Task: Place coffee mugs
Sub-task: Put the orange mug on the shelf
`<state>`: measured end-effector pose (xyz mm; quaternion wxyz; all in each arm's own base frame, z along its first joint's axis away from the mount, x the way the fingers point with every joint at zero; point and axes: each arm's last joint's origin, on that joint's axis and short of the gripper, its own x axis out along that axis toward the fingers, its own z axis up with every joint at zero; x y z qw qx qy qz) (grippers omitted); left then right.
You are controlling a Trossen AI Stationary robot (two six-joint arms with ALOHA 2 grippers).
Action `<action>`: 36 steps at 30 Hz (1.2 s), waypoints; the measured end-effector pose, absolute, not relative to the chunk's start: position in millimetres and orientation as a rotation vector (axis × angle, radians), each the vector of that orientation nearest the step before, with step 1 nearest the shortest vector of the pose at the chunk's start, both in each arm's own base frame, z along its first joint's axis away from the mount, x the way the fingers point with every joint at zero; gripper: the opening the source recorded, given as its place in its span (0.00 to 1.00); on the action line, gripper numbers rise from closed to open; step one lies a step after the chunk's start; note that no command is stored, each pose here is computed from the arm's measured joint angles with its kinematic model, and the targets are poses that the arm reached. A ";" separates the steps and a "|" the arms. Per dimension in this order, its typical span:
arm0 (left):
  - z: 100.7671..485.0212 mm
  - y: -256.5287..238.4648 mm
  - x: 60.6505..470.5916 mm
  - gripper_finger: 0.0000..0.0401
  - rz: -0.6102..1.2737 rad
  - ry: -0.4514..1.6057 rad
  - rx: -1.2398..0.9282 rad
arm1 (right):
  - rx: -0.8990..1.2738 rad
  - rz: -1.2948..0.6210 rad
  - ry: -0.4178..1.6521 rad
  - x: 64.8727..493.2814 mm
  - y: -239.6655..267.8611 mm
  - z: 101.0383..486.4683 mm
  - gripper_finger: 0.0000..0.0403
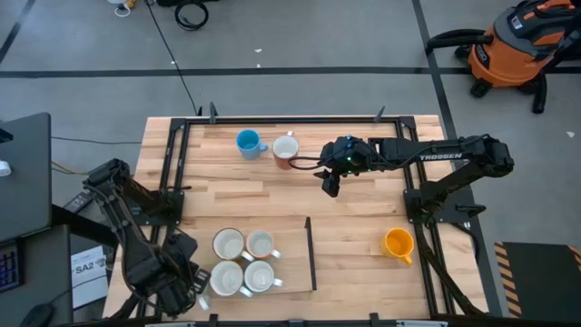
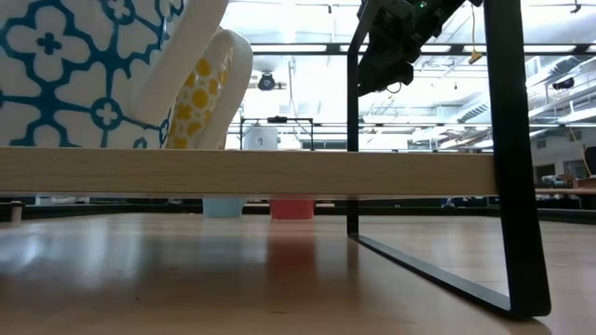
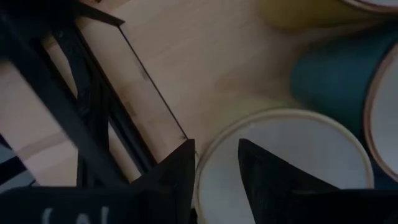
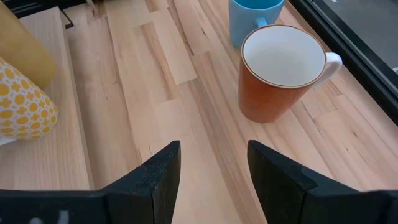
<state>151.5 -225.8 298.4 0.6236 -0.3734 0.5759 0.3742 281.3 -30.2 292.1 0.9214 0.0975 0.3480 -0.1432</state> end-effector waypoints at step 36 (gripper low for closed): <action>366.7 -101.1 245.7 0.32 0.635 1.146 -0.395 | 0.180 -0.418 0.495 285.0 -76.9 309.1 0.48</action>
